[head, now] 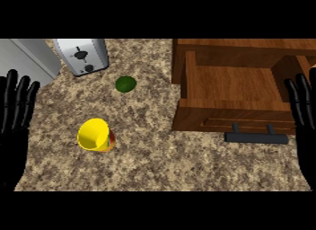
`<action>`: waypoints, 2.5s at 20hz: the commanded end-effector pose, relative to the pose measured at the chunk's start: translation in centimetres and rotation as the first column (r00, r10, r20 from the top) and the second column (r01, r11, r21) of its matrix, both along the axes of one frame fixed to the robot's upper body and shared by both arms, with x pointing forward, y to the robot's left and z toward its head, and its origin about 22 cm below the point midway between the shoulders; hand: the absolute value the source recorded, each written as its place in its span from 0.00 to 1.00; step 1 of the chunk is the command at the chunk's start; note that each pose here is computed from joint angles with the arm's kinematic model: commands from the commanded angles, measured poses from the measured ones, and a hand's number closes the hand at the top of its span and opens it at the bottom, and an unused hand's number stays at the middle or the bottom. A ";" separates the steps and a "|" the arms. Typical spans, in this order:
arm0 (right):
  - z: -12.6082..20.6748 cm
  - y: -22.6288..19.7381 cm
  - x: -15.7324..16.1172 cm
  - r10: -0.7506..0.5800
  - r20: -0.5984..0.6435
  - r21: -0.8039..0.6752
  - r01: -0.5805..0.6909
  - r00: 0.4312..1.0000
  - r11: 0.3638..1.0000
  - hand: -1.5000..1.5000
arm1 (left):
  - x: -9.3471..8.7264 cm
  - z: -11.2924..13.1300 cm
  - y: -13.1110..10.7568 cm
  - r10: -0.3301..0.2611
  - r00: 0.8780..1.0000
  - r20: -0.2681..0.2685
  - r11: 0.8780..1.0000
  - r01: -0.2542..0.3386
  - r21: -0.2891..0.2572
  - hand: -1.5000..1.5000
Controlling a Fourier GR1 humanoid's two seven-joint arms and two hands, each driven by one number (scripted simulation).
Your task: Pick up the cup, place it into the drawer and close the drawer
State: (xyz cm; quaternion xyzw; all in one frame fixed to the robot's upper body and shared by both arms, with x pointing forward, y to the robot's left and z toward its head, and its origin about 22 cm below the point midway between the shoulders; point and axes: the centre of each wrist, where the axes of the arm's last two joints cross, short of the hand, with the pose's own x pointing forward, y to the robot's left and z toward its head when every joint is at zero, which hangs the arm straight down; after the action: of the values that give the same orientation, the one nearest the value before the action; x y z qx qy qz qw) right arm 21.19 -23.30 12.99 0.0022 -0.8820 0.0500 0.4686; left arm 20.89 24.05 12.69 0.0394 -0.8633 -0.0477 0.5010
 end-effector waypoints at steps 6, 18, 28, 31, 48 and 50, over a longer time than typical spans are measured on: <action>-0.2 -0.1 0.3 -0.030 -0.023 -0.007 0.030 0.999 1.000 0.00 | -0.3 -0.2 2.1 -0.434 0.901 0.002 0.901 0.434 -0.014 0.00; -1.1 -1.6 4.7 0.100 -0.215 -0.054 -0.114 0.971 0.992 0.00 | 3.1 -6.1 7.4 -0.330 0.908 -0.260 0.932 0.270 -0.242 0.00; 1.5 -1.0 6.0 0.075 -0.156 -0.065 -0.086 0.985 0.994 0.00 | 4.6 -13.0 7.1 -0.268 0.885 -0.381 0.958 0.203 -0.203 0.00; -0.4 -0.7 5.7 0.059 -0.154 -0.069 -0.070 0.986 0.995 0.00 | 3.9 -16.1 6.6 -0.226 0.893 -0.390 0.969 0.167 -0.181 0.00; 1.5 -2.9 6.3 0.079 -0.156 -0.077 -0.091 0.985 0.993 0.00 | 4.7 -26.1 9.1 -0.186 0.880 -0.438 0.980 0.135 -0.147 0.00; 2.2 -1.1 5.7 0.079 -0.146 -0.078 -0.091 0.986 0.993 0.00 | 5.4 -25.6 9.7 -0.200 0.876 -0.439 0.978 0.154 -0.139 0.00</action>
State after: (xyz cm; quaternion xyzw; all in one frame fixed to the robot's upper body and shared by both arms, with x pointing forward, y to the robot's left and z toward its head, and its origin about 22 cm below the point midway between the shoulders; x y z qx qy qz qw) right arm 26.93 -25.14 14.69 0.0235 -0.8395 0.1105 0.5316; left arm 26.00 33.67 -12.20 -0.0714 -0.7159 -0.0489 0.6928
